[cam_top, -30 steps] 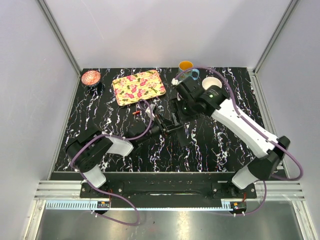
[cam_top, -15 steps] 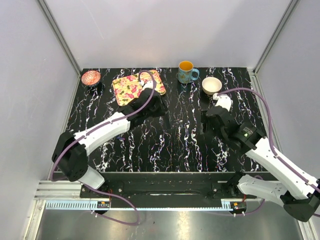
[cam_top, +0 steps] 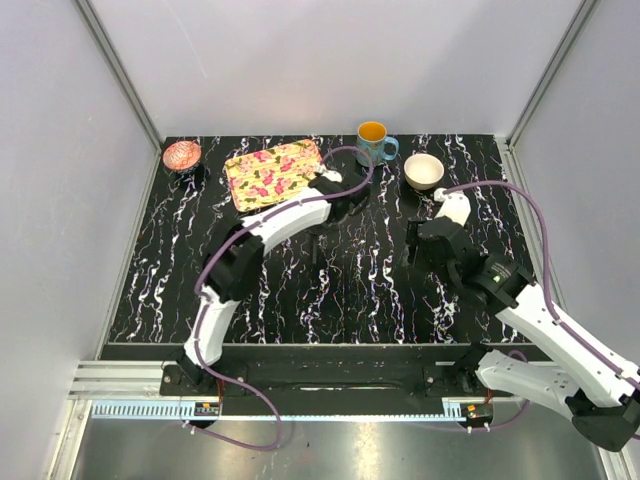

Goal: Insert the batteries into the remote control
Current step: Place the remote control at the center of the board.

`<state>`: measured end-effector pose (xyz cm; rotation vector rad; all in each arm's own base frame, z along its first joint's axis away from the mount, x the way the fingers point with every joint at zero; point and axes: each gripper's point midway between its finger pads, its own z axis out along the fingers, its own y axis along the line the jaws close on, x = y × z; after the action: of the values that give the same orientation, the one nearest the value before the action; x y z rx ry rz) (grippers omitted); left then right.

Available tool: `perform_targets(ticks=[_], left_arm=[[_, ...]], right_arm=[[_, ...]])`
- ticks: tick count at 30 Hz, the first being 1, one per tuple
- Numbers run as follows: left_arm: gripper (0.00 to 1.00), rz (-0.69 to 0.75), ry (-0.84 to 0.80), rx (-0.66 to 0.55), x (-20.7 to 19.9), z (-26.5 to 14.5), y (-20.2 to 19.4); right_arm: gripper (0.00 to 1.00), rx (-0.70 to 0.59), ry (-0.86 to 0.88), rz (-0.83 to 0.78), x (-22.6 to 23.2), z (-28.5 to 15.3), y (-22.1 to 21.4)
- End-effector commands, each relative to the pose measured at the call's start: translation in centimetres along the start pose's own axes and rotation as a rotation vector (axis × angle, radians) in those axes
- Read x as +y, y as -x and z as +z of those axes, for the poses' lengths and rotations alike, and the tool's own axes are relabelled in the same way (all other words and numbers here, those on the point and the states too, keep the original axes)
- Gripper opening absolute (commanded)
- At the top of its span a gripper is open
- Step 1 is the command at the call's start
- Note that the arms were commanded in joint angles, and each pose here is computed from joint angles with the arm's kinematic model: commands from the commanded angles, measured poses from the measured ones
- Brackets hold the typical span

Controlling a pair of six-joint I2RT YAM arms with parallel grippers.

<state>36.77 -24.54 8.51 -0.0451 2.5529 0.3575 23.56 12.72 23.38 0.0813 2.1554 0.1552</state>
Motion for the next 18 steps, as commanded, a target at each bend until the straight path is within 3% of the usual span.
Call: perform_targets(ticks=[1, 8, 11, 17, 18], left_arm=[[0.0, 0.07, 0.009, -0.011, -1.6, 0.4, 1.4], [0.0, 0.066, -0.08, 0.02, -5.0, 2.7, 0.4], [0.05, 0.075, -0.098, 0.043, -5.9, 3.5, -0.3], [0.32, 0.077, -0.153, 0.074, -7.4, 4.2, -1.2], [0.4, 0.078, -0.157, 0.073, -7.5, 4.2, -1.2]], right_arm=[[0.73, -0.069, 0.047, 0.05, 0.3, -1.0, 1.7], [0.73, -0.1, 0.105, 0.065, 0.2, -2.6, 2.2], [0.73, -0.11, 0.107, 0.059, -0.1, -3.0, 2.3], [0.73, -0.119, 0.096, 0.054, -0.8, -3.6, 2.5], [0.73, -0.119, 0.094, 0.055, -0.9, -3.7, 2.5]])
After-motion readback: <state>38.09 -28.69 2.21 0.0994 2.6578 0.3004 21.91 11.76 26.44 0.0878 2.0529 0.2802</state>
